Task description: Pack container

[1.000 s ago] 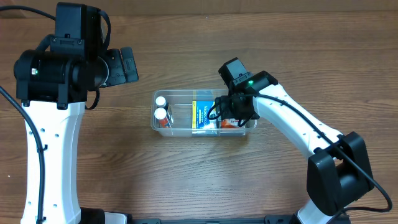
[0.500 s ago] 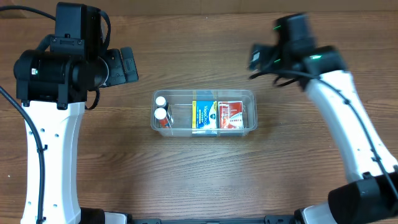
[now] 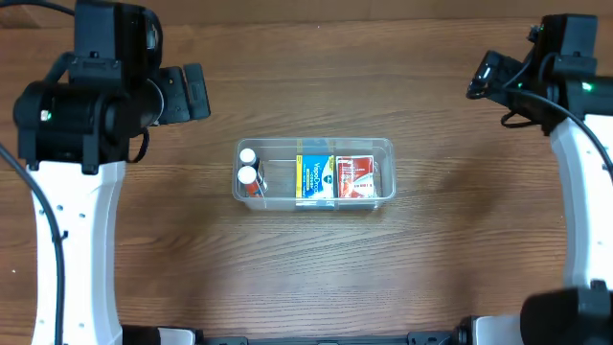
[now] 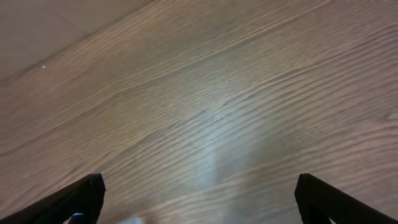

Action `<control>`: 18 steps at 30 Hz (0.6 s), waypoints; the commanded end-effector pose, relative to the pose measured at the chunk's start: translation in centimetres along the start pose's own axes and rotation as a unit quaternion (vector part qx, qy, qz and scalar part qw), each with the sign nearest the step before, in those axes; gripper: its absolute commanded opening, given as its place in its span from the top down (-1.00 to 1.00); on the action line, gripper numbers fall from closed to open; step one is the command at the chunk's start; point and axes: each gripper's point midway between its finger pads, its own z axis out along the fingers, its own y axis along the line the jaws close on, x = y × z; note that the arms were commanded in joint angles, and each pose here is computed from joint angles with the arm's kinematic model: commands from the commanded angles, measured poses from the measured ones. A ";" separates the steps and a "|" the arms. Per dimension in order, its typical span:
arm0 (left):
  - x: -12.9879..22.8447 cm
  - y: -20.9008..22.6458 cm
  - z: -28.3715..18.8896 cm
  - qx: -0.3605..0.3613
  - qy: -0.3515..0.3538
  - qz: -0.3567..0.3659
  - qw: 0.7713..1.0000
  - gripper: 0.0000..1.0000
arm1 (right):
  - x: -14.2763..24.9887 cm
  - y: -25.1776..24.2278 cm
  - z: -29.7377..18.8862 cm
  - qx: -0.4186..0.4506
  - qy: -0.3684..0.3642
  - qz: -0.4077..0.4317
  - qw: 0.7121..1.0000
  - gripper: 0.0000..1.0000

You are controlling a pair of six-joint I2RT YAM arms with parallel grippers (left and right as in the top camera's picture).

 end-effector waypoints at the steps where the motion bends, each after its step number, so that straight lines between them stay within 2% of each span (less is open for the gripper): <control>1: 0.3 -0.2 -4.6 0.035 -0.053 0.043 0.997 -1.00 | -0.2 0.2 -5.4 -0.014 -0.055 -0.002 0.998 -1.00; 7: 4.2 1.0 -6.5 0.036 -0.095 0.041 0.994 -0.99 | 5.1 -0.8 -7.9 -0.028 -0.071 -0.012 0.997 -1.00; 13: 9.3 2.2 -5.6 0.044 -0.149 0.035 0.987 -0.99 | 11.9 -2.3 -8.1 -0.037 -0.072 -0.027 0.996 -1.00; 18: 12.8 4.1 -3.2 0.009 -0.164 0.024 0.986 -1.00 | 14.7 -3.4 -8.1 -0.037 -0.072 -0.029 0.996 -1.00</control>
